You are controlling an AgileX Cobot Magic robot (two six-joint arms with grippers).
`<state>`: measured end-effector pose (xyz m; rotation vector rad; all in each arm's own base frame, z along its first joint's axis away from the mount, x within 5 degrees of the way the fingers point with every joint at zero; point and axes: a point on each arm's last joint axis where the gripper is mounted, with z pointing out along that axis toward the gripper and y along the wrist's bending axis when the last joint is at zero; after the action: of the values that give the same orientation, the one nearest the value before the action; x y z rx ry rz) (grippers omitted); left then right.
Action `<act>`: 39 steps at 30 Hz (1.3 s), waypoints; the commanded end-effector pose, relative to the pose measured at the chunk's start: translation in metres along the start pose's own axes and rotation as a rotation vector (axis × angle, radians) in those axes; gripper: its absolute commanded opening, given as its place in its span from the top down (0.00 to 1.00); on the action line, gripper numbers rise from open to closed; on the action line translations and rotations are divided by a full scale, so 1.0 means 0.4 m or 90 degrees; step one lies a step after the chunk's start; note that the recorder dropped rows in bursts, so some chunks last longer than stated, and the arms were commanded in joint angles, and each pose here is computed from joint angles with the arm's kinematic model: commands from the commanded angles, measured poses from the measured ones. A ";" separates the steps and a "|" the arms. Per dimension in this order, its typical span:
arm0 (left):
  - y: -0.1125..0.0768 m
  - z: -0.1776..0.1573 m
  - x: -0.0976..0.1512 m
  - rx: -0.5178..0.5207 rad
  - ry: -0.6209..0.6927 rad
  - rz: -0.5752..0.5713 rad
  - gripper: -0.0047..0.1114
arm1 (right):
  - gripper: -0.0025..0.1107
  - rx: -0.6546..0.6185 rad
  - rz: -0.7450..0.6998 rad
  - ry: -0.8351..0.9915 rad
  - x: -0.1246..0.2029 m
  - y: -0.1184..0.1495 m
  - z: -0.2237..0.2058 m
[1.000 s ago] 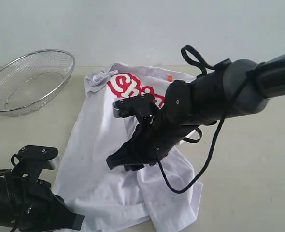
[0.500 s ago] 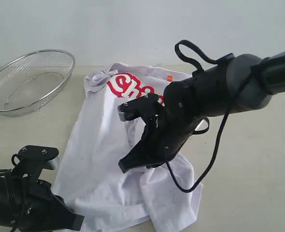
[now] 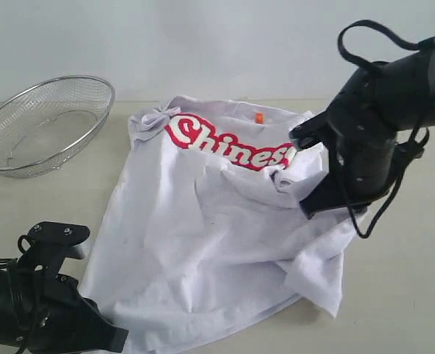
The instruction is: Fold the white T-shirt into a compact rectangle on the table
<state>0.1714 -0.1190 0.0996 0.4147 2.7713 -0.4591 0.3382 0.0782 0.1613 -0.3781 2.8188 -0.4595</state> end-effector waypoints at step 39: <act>0.027 0.018 0.062 -0.038 0.064 0.021 0.92 | 0.98 -0.300 0.114 0.243 0.042 -0.151 -0.041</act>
<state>0.1700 -0.1175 0.0986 0.4368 2.7730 -0.4426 0.3306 0.0102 0.1866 -0.0394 3.3069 0.0115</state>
